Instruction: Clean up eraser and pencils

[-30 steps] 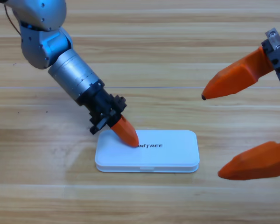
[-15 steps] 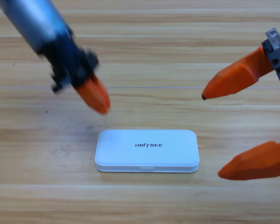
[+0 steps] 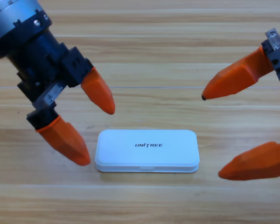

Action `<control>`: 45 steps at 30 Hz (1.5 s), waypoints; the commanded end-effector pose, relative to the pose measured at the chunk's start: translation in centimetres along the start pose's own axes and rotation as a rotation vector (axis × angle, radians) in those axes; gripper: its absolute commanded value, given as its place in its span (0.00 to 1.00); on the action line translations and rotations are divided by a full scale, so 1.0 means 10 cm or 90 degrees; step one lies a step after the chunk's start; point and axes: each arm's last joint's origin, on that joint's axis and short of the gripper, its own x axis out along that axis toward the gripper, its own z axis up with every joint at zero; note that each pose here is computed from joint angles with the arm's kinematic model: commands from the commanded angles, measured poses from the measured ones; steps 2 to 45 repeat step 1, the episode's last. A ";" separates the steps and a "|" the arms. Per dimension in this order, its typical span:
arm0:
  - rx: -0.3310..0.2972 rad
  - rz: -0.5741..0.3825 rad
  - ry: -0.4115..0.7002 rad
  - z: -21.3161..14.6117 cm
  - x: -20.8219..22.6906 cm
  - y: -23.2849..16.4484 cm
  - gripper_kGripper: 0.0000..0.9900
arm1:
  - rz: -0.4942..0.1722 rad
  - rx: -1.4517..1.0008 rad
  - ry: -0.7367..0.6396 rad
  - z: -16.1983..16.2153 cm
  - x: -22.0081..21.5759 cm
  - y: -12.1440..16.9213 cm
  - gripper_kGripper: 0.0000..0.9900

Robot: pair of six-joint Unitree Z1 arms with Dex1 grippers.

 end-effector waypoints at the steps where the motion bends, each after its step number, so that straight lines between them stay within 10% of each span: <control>1: -0.007 -0.016 0.018 0.00 0.15 0.04 1.00 | 0.006 0.019 0.003 -0.08 0.03 -0.03 1.00; 45: -0.007 -0.016 0.018 0.00 0.15 0.04 1.00 | 0.006 0.019 0.003 -0.08 0.03 -0.03 1.00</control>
